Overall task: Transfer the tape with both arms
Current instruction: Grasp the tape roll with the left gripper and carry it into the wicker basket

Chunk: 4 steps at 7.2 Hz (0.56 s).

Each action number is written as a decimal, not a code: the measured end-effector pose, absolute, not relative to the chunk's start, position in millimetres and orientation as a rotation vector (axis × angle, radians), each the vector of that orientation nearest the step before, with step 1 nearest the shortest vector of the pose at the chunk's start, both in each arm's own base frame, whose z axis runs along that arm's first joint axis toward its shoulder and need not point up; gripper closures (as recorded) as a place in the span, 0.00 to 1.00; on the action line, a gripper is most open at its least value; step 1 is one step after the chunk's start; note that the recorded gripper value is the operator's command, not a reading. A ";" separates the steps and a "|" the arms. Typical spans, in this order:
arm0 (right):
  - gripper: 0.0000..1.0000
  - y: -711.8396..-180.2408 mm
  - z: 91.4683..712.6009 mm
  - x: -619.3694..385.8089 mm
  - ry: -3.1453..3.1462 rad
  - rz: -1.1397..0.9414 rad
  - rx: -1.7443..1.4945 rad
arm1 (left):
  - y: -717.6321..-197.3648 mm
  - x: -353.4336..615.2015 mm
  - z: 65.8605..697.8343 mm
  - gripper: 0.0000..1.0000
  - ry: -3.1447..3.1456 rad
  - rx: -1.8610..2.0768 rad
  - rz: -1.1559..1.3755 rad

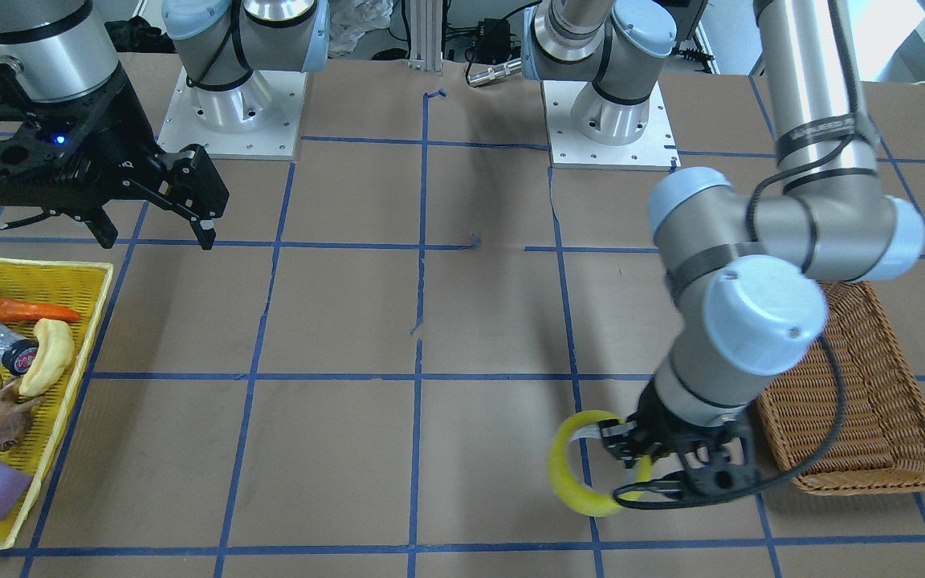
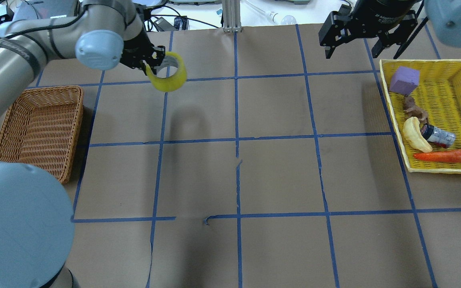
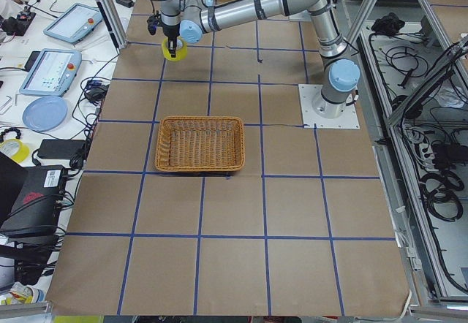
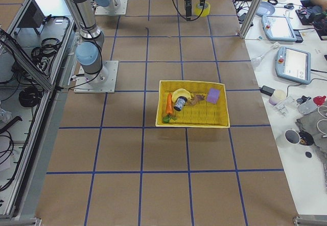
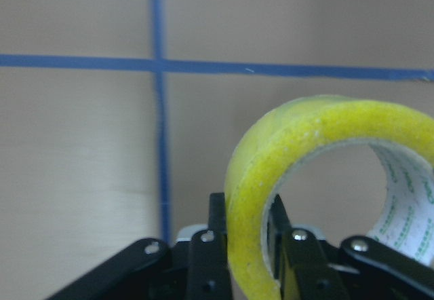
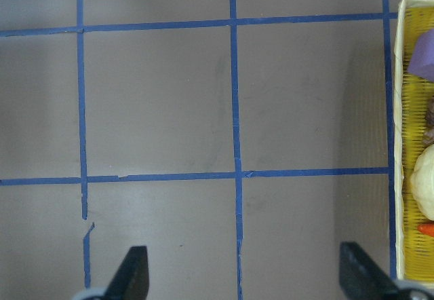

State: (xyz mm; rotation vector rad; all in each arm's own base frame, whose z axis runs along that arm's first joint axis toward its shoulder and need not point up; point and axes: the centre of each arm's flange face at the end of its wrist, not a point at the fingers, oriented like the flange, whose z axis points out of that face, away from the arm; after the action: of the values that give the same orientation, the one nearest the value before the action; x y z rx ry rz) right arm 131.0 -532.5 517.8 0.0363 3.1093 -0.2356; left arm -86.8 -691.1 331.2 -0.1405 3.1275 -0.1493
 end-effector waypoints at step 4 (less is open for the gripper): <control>0.00 -532.3 517.6 130.8 3.111 -0.235 0.038 | -625.6 164.2 333.0 1.00 3.167 -0.099 0.125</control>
State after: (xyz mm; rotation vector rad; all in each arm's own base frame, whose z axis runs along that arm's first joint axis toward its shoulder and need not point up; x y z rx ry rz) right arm 130.8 -532.3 517.6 0.0375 3.1107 -0.2352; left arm 164.2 -625.6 333.0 -0.0992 3.1675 0.1250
